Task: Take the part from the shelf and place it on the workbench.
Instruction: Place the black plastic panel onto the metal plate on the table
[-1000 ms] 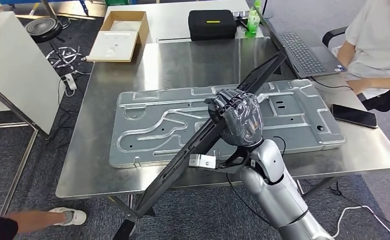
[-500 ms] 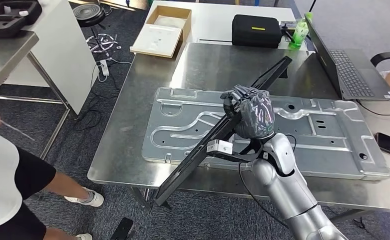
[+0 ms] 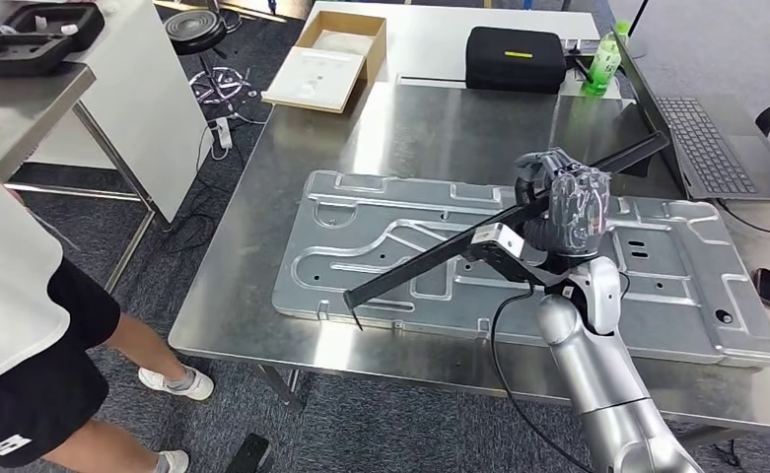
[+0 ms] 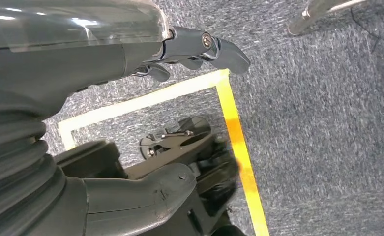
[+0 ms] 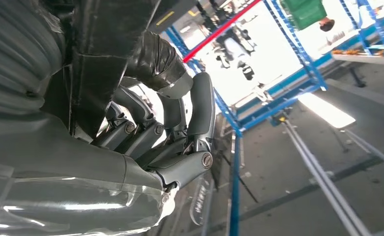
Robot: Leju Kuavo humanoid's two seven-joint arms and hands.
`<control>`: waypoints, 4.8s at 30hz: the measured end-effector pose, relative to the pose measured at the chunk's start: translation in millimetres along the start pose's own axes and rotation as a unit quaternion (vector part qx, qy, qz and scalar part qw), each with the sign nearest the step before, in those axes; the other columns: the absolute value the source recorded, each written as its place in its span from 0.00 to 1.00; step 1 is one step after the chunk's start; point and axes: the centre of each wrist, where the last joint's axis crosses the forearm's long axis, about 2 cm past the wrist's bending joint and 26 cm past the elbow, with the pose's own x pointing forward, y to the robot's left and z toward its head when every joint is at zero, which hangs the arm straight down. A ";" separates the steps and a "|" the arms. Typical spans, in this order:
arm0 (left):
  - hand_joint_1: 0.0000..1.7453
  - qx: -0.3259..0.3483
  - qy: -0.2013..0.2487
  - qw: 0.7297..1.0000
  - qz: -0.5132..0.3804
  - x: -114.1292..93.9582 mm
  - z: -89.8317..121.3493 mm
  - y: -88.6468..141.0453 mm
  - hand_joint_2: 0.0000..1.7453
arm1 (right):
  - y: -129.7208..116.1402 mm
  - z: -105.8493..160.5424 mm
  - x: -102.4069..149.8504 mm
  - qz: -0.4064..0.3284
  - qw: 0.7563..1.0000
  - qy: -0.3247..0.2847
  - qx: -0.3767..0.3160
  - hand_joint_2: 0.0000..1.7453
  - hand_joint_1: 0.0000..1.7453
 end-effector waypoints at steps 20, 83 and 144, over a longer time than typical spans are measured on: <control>0.00 -0.002 -0.018 1.000 -0.022 0.9 -0.4 0.0 1.00 | -10.9 9.1 -46.1 0.029 0.998 0.048 0.008 0.00 0.00; 0.00 0.008 -0.021 1.000 -0.021 4.9 -2.9 6.0 0.00 | -13.3 -2.6 -129.0 0.015 0.944 0.319 0.083 1.00 0.00; 0.00 -0.011 -0.024 0.999 -0.022 2.5 -1.8 5.9 0.00 | -65.2 -185.7 -115.0 -0.032 0.902 0.253 0.347 0.00 0.00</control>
